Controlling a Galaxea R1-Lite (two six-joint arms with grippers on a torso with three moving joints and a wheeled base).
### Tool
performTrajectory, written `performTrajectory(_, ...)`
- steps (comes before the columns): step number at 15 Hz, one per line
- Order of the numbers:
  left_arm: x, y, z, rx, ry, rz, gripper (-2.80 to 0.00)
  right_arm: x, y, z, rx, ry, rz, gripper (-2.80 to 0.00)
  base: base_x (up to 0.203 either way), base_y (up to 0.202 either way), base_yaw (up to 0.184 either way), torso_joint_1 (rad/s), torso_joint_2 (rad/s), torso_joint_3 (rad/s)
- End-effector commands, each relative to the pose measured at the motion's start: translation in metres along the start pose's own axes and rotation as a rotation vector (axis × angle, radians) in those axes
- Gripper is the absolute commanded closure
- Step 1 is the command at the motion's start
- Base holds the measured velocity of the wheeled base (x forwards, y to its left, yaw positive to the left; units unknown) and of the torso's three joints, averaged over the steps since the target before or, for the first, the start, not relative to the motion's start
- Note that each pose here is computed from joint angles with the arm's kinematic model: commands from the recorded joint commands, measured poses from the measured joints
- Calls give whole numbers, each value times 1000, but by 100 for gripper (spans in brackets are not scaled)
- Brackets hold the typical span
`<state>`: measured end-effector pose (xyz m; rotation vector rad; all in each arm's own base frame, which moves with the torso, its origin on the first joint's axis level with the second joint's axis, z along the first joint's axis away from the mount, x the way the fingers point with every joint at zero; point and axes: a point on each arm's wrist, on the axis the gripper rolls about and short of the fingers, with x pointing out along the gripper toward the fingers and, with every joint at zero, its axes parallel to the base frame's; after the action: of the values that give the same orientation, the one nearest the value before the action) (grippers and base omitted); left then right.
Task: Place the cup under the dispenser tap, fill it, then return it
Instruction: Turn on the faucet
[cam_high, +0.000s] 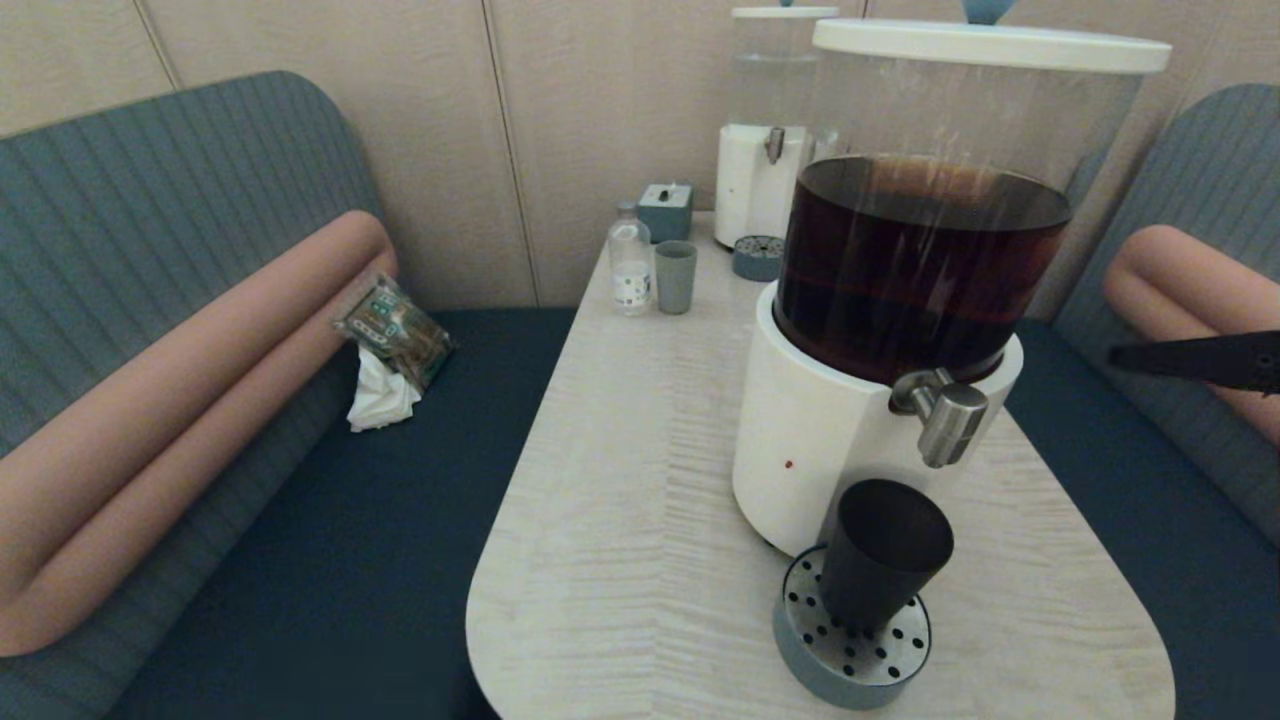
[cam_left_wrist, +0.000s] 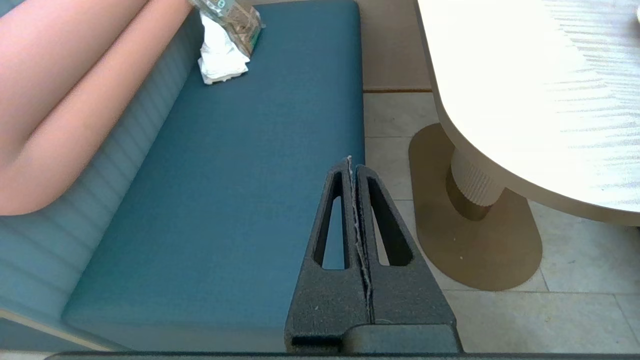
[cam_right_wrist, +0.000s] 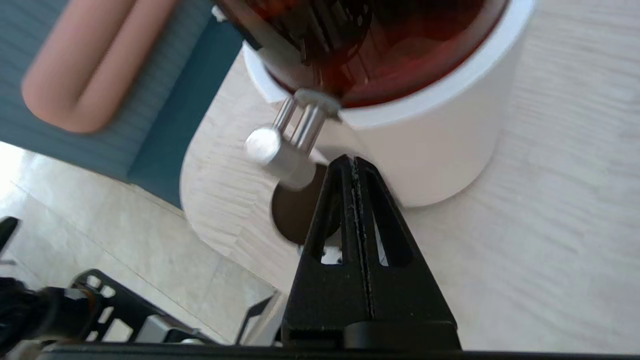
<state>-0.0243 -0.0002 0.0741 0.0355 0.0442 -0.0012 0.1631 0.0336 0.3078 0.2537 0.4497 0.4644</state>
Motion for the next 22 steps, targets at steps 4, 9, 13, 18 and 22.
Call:
performTrajectory(4,0,0,0,1,2,0,0,40,-8,3,-29,25,28,0,0,0,0,0,0,0)
performTrajectory(9,0,0,0,0,2,0,0,47,-2,2,-42,46,92,0,0,0,0,0,0,0)
performTrajectory(13,0,0,0,0,2,0,0,50,0,-3,-45,68,108,0,0,0,0,0,0,0)
performTrajectory(18,0,0,0,1,2,0,0,53,3,-9,-44,99,147,0,0,0,0,0,0,0)
performTrajectory(22,0,0,0,1,2,0,0,59,2,-15,-47,98,154,0,0,0,0,0,0,0)
